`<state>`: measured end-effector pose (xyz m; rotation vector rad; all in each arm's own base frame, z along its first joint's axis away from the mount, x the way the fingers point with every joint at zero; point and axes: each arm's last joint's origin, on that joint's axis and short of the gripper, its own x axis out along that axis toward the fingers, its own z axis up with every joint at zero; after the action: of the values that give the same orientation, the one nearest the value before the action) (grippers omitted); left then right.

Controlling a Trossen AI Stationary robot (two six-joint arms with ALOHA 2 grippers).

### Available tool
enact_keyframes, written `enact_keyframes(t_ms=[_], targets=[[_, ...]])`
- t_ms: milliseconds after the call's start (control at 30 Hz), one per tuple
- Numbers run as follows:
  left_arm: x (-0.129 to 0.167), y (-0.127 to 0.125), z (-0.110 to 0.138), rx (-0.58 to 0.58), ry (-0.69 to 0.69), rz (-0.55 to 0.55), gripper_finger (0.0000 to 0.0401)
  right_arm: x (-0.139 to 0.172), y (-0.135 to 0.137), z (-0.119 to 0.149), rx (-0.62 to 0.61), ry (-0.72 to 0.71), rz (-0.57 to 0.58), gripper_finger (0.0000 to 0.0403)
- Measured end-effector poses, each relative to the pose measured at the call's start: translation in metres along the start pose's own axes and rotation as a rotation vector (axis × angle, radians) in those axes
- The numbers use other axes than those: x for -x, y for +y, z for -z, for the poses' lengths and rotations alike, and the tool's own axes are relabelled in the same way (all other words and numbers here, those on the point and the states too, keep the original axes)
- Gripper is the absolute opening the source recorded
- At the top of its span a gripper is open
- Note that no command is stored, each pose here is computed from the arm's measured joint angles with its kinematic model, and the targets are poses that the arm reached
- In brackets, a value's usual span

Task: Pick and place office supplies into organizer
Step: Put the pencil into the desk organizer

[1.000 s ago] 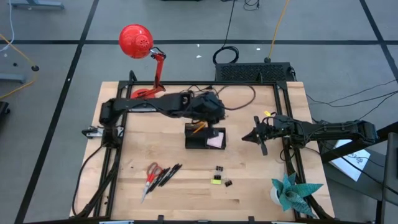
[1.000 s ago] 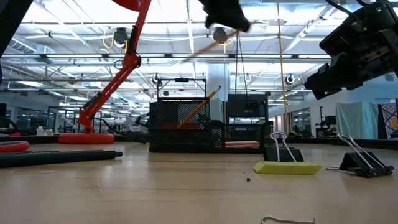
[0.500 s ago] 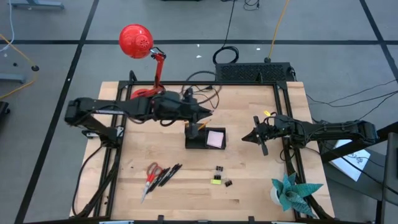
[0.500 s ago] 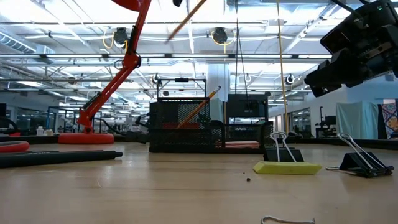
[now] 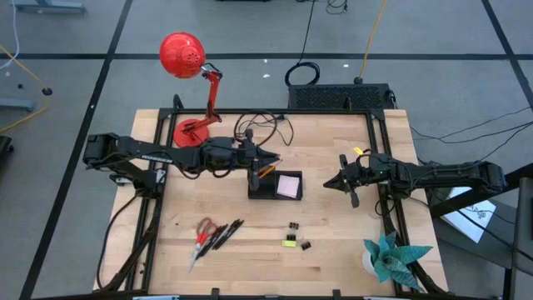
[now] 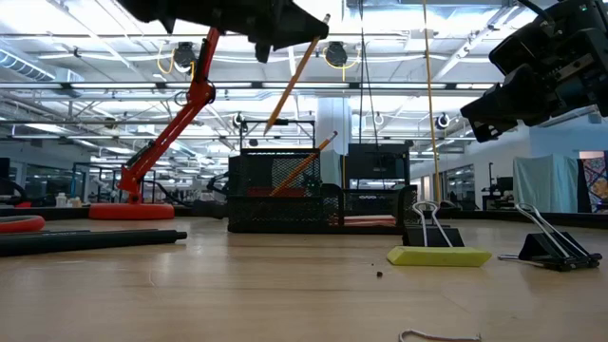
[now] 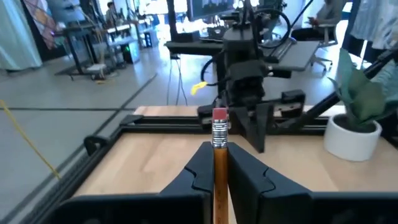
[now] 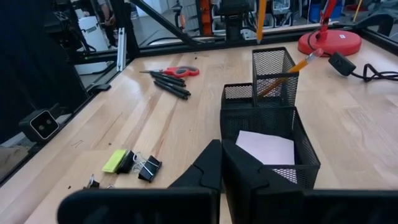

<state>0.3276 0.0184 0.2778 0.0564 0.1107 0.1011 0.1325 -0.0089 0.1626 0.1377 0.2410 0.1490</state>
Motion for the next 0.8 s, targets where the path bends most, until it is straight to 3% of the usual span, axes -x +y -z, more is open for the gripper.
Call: enact_keyframes(t_ms=[267, 467, 800], targets=[[0.006, 0.014, 0.026, -0.006, 0.001, -0.048, 0.003, 0.0, 0.0, 0.0, 0.0, 0.0, 0.0, 0.0004], [0.017, 0.014, 0.051, 0.002, -0.021, -0.051, 0.0037, 0.0, 0.0, 0.0, -0.001, 0.001, 0.0, 0.0004], [0.02, 0.012, 0.071, -0.004, -0.02, -0.05, 0.0028, 0.0, 0.0, 0.0, 0.002, 0.0, 0.002, 0.0004]])
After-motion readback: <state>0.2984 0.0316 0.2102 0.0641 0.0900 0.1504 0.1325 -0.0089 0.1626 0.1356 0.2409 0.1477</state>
